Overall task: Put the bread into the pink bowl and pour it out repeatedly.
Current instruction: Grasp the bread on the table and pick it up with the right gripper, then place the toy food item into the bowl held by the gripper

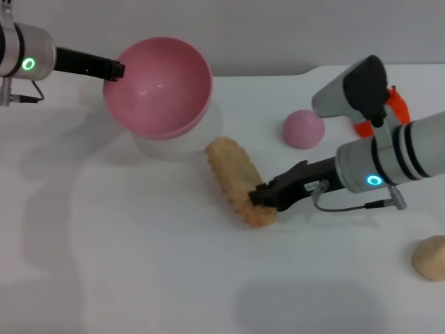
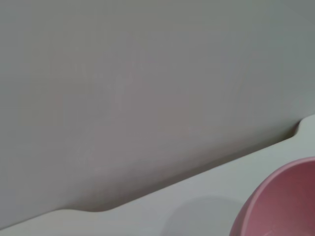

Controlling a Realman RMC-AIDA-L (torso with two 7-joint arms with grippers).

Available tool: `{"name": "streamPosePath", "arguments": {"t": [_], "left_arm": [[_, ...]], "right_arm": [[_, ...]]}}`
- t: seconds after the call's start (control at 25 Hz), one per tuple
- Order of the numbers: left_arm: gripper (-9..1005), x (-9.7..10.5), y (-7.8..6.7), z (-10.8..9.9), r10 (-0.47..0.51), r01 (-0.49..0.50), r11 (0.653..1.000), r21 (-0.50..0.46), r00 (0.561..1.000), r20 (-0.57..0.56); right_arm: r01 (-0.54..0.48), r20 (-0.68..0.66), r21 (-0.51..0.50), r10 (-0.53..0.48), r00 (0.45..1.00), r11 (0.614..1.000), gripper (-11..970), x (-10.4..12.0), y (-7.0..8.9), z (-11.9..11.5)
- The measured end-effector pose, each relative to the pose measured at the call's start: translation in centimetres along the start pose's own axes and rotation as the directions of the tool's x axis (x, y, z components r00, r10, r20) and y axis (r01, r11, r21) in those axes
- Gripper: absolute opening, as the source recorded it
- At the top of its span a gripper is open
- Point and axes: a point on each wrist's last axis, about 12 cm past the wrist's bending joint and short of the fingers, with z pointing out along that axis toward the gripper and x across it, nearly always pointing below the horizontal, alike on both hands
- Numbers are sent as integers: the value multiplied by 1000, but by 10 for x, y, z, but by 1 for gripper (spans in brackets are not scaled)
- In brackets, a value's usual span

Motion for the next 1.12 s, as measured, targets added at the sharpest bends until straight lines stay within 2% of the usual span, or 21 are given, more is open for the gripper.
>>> {"name": "streamPosePath", "arguments": {"t": [0.24,0.32,0.48,0.68,0.92,1.08,1.12], "left_arm": [[46,-1,3,-2,-3,3,1000,-8,1000,1],[46,-1,3,-2,-1,1,1000,-8,1000,0],[46,-1,2,-2,3,-3,1000,-5,1000,-6],[46,0,1,-1,4,-4,1000,2,1000,-11],[45,2,-4,2,5,-5,1000,13,1000,-16],[45,4,-8,5,6,-6,1000,25,1000,-19],[45,5,-10,5,7,-6,1000,31,1000,-22]], "right_arm": [[-51,60,82,47,997,995,97,13,-12,-13],[-67,79,136,57,995,988,98,19,-19,-19],[-105,111,255,78,991,961,97,29,-37,-36],[-131,201,351,62,978,927,94,29,-49,-57],[-74,248,394,-28,968,916,91,10,-46,-69],[0,257,388,-109,960,921,89,-11,-33,-68],[47,264,383,-158,952,923,89,-23,-23,-68]]}}
